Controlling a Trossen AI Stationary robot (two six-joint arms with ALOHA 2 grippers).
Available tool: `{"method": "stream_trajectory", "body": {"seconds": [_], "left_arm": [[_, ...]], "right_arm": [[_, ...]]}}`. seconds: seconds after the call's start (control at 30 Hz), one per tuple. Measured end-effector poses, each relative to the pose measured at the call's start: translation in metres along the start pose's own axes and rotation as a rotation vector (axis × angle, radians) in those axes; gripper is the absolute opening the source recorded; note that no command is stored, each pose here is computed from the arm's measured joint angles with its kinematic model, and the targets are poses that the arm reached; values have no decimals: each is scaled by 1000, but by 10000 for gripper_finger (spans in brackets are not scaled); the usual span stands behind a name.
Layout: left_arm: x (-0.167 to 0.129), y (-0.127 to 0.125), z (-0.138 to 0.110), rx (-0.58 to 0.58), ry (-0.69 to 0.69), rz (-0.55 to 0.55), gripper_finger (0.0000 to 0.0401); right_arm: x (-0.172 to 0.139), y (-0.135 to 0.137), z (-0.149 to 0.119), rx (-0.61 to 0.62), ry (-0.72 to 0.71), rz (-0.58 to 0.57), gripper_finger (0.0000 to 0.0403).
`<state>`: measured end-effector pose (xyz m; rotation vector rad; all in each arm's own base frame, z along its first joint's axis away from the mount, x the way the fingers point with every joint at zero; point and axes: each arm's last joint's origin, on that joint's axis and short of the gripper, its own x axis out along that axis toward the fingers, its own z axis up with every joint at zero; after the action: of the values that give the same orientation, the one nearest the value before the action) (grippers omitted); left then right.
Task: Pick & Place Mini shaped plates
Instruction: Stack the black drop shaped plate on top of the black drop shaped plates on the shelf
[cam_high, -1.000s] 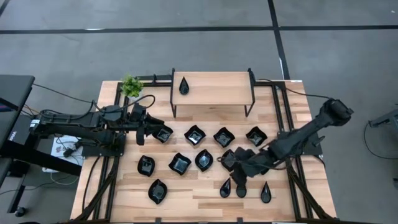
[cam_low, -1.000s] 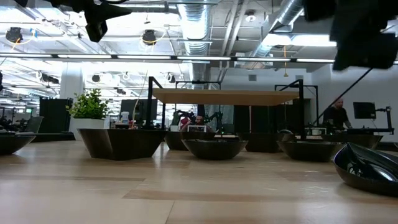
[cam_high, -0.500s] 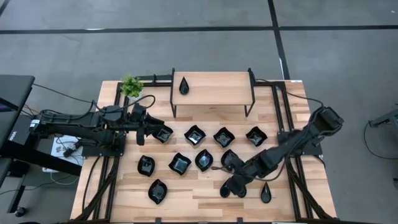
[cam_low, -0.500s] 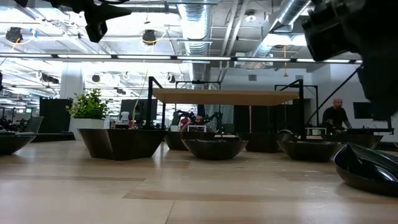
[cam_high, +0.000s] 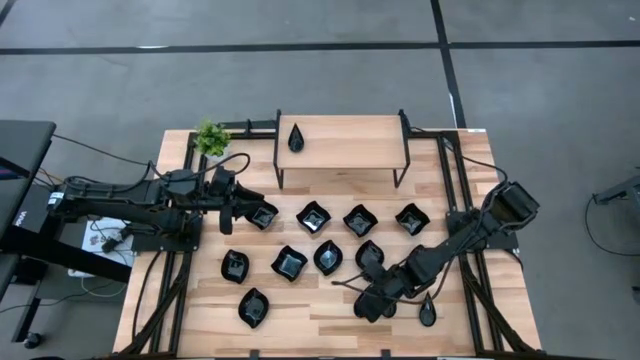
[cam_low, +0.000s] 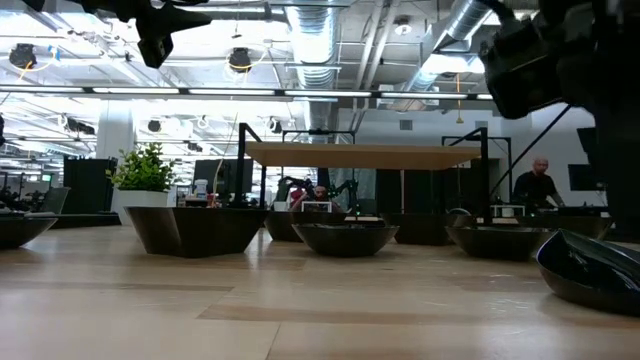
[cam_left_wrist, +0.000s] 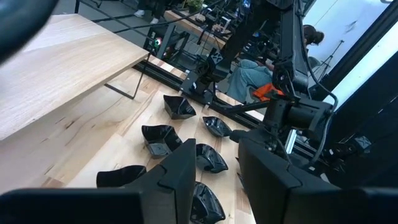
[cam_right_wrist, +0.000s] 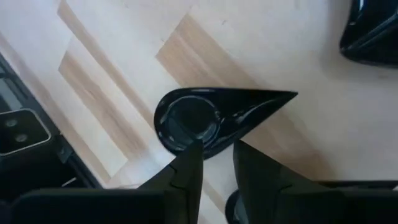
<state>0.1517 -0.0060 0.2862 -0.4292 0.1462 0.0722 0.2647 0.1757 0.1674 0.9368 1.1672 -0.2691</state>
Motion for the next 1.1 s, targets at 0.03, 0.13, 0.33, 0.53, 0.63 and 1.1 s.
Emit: {"method": "stream_trajectory", "body": {"seconds": [0.03,0.13,0.33,0.53,0.63,1.1], "left_arm": [[0,0,0,0,0,0,122],[0,0,0,0,0,0,122],[0,0,0,0,0,0,122],[0,0,0,0,0,0,122],[0,0,0,0,0,0,122],[0,0,0,0,0,0,122]], "right_arm": [[1,0,1,2,0,-1,82],[1,-1,3,12,-4,-4,79],[1,-5,10,32,-15,-36,75],[1,-7,13,40,-16,-54,75],[0,-7,12,45,-11,-53,75],[1,-7,7,56,-3,-60,75]]}}
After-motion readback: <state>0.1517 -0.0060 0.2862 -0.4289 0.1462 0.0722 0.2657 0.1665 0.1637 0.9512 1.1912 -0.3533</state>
